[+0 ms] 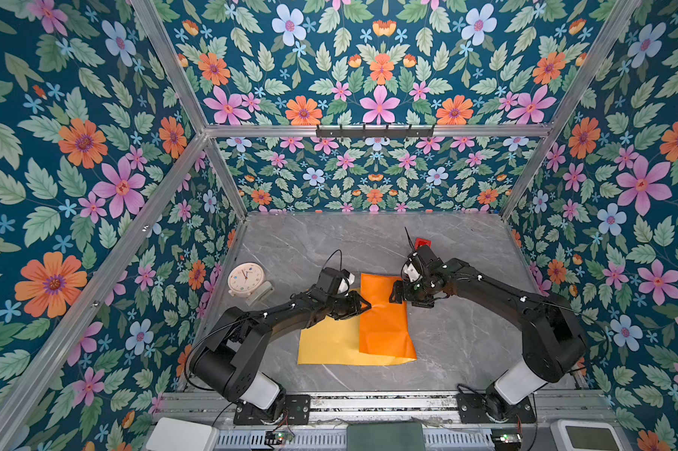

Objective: Wrap a gift box in wrapping paper
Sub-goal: First fold the wrapping paper around the gift box.

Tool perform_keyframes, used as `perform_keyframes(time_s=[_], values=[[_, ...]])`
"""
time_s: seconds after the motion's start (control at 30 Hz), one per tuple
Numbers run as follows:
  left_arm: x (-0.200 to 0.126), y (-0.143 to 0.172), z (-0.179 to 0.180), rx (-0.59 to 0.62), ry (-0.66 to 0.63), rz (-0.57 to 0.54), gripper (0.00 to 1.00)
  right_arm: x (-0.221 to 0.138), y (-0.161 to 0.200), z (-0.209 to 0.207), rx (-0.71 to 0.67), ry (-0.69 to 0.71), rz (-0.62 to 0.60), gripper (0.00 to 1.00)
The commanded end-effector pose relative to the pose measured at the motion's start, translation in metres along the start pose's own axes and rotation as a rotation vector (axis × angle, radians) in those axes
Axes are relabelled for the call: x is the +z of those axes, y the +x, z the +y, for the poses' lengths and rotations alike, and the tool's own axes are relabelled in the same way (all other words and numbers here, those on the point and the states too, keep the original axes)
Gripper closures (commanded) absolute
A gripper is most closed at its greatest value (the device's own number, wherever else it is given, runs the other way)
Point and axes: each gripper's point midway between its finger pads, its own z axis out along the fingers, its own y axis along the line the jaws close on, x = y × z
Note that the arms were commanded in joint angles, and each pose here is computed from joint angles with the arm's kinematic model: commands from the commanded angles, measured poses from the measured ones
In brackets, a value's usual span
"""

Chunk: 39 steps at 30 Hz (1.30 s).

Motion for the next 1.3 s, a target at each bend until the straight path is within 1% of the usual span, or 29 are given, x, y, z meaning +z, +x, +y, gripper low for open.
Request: perform_keyframes(time_s=[0.0, 0.1, 0.27, 0.4, 0.5, 0.57, 0.63, 0.7, 0.97, 1.07, 1.1, 1.27], values=[[-0.002, 0.032, 0.053, -0.100, -0.216, 0.087, 0.76, -0.003, 0.010, 0.003, 0.052, -0.039, 0.040, 0.15], [-0.002, 0.032, 0.054, -0.101, -0.221, 0.084, 0.76, -0.002, 0.018, 0.006, 0.102, -0.081, 0.068, 0.17], [-0.003, 0.029, 0.055, -0.097, -0.224, 0.065, 0.77, -0.001, 0.024, 0.007, 0.147, -0.098, 0.100, 0.25], [-0.001, 0.028, 0.056, -0.108, -0.218, 0.047, 0.78, 0.006, 0.022, -0.004, 0.159, -0.051, 0.103, 0.30], [-0.001, 0.026, 0.057, -0.114, -0.217, 0.030, 0.80, 0.011, 0.022, -0.007, 0.164, -0.058, 0.121, 0.33], [0.000, 0.024, 0.057, -0.124, -0.208, 0.011, 0.81, 0.013, 0.022, -0.009, 0.160, -0.056, 0.129, 0.34], [0.000, 0.021, 0.057, -0.129, -0.203, -0.008, 0.81, 0.012, 0.018, -0.009, 0.149, -0.058, 0.118, 0.34], [0.001, 0.017, 0.056, -0.133, -0.197, -0.027, 0.82, 0.020, 0.014, -0.012, 0.149, -0.058, 0.132, 0.34], [0.005, -0.002, 0.050, -0.151, -0.160, -0.083, 0.82, 0.027, -0.015, 0.010, 0.090, -0.109, 0.124, 0.38], [0.004, -0.004, 0.050, -0.143, -0.167, -0.083, 0.82, 0.025, -0.019, 0.008, 0.074, -0.087, 0.123, 0.38], [0.004, -0.003, 0.051, -0.140, -0.172, -0.081, 0.82, 0.022, -0.019, 0.005, 0.068, -0.069, 0.117, 0.37], [0.002, 0.004, 0.058, -0.134, -0.196, -0.066, 0.82, 0.003, -0.012, -0.017, 0.073, -0.004, 0.088, 0.25]])
